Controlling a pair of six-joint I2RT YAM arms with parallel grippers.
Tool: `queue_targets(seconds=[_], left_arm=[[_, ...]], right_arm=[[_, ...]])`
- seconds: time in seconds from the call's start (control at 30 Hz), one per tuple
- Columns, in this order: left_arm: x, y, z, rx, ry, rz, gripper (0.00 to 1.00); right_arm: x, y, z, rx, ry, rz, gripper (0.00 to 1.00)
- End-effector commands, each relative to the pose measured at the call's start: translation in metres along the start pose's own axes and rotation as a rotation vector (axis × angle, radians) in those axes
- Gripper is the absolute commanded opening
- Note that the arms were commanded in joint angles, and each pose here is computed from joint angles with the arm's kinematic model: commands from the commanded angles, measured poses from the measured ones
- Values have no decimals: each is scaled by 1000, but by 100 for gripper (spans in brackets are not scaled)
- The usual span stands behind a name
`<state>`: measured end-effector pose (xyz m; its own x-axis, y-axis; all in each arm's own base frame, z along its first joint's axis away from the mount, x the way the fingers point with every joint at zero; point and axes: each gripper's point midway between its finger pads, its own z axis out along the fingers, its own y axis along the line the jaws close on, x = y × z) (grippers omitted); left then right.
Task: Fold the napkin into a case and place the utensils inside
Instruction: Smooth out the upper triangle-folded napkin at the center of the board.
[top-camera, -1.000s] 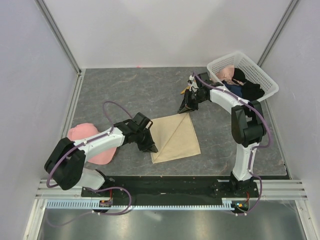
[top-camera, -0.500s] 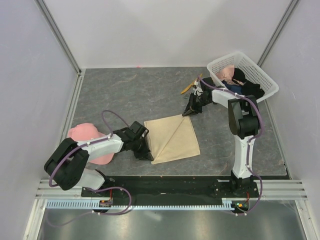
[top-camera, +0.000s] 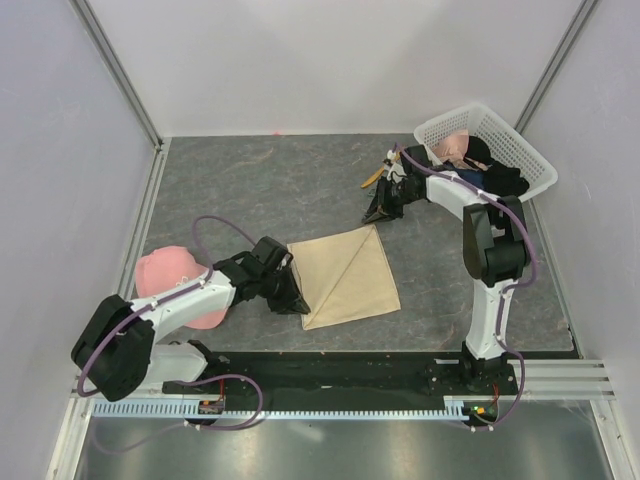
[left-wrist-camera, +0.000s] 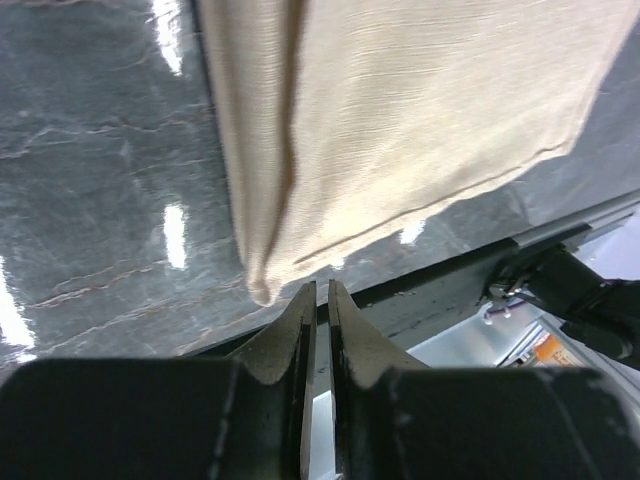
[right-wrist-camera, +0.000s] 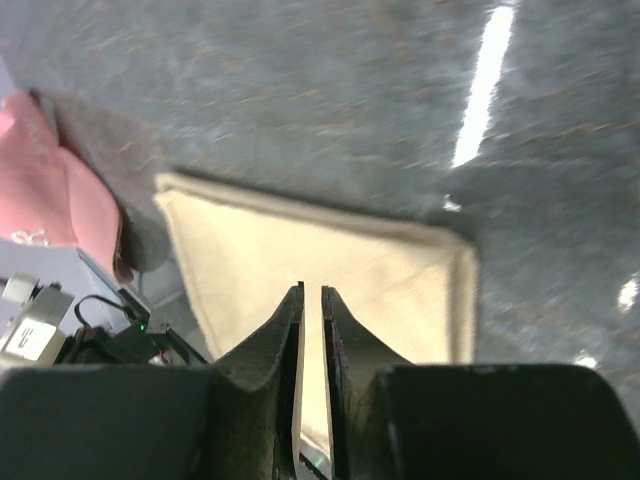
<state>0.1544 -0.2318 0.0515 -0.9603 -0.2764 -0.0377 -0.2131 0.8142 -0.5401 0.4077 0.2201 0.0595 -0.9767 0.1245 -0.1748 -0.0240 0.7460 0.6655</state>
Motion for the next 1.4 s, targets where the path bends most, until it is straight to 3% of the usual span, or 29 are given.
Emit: queue_targets(seconds=[0.0, 0.17, 0.37, 0.5, 0.77, 0.9, 1.13, 1.23, 1.37], left_arm=[[-7, -17, -6, 43, -21, 5, 16], [2, -2, 15, 22, 32, -25, 15], [11, 23, 27, -36, 54, -40, 15], [10, 15, 17, -11, 45, -18, 15], [-3, -22, -19, 103, -43, -24, 22], [-10, -27, -7, 99, -36, -18, 23], [-7, -6, 23, 25, 10, -24, 20], [-16, -11, 3, 37, -67, 17, 26], [-41, -29, -37, 32, -188, 70, 42]], right_arm=[[23, 45, -15, -53, -3, -73, 19], [69, 64, 16, -95, 58, -91, 19], [104, 33, 38, -67, 120, -48, 18], [111, 27, 40, -57, 139, -48, 16], [97, 62, 15, -70, 81, -110, 17], [111, 77, 22, -80, 95, -135, 18], [132, 58, 47, -63, 152, -114, 18], [127, 63, 43, -58, 138, -147, 19], [121, 71, 34, -44, 129, -180, 20]])
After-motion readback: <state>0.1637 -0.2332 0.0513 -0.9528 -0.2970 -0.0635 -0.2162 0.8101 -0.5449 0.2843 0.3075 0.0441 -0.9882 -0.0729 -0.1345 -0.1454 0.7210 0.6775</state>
